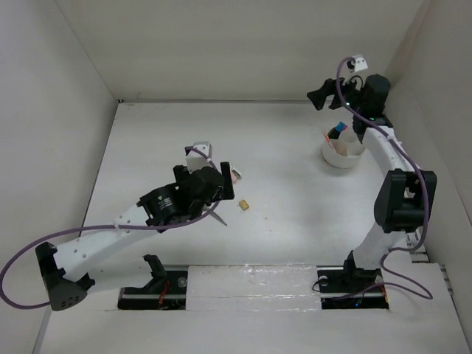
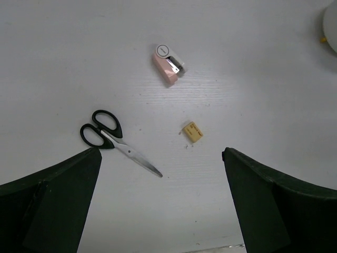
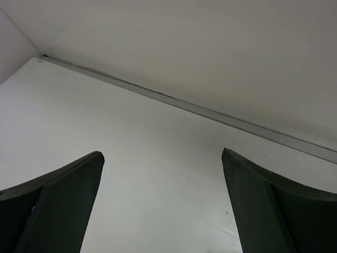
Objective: Sort the stationery into containers
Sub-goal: Place the stationery in the storage box, then pick up the stationery from the center of the board.
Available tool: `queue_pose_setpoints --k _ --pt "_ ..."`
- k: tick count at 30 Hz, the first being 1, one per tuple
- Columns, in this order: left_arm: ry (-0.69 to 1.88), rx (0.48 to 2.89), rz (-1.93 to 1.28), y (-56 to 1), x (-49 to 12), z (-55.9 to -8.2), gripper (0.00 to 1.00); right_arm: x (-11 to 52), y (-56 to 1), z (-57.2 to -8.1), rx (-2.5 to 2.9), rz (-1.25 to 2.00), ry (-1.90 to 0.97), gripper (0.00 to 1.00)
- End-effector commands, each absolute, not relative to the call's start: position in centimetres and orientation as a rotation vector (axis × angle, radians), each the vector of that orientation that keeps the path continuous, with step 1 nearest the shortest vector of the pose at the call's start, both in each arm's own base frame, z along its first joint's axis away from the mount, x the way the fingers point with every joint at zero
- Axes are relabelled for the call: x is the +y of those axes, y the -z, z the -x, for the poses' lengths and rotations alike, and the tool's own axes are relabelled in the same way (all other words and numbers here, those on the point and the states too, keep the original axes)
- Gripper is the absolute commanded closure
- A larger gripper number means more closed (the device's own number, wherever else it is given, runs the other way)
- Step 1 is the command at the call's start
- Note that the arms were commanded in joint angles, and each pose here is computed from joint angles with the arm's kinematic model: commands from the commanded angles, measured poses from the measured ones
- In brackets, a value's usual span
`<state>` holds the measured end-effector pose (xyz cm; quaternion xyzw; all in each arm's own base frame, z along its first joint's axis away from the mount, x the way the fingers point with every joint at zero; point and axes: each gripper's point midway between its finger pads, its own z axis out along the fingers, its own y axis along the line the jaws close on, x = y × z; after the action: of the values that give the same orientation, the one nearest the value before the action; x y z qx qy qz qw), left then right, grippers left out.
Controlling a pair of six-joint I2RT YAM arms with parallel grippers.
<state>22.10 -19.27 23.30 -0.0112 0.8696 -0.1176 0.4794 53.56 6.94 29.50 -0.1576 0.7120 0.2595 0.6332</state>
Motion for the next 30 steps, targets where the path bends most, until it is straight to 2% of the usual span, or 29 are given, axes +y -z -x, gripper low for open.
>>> queue_pose_setpoints --k 1,4,6,12,15,18,24,30 --pt "0.271 2.081 0.203 -24.8 -18.5 -23.0 0.0 7.7 -31.1 -53.2 1.692 0.162 -0.279 0.0" --pt "0.264 2.1 0.226 -24.2 -19.3 -23.4 0.0 10.6 -29.4 -50.5 1.774 0.078 -0.172 0.0" --pt "0.26 2.141 0.208 -23.2 -20.4 -23.5 0.0 11.9 -30.7 -48.5 1.749 0.057 -0.211 0.0" --pt "0.275 2.221 0.282 -20.9 -22.9 -23.9 0.0 16.4 -32.4 -40.5 1.627 0.198 -0.621 0.0" --pt "0.312 2.271 0.305 -19.2 -24.8 -24.3 0.0 15.4 -33.9 -37.5 1.613 0.081 -0.501 0.0" --pt "0.274 2.347 0.346 -16.5 -26.0 -24.3 0.0 15.4 -35.4 -34.7 1.607 0.106 -0.431 0.0" --pt "0.242 2.448 0.456 -12.2 -28.6 -24.5 0.0 15.8 -36.2 -31.6 1.621 0.149 -0.44 0.0" --pt "0.191 2.445 0.588 -10.0 -29.2 -25.2 0.06 18.1 -34.7 -30.3 1.651 0.227 -0.516 0.0"
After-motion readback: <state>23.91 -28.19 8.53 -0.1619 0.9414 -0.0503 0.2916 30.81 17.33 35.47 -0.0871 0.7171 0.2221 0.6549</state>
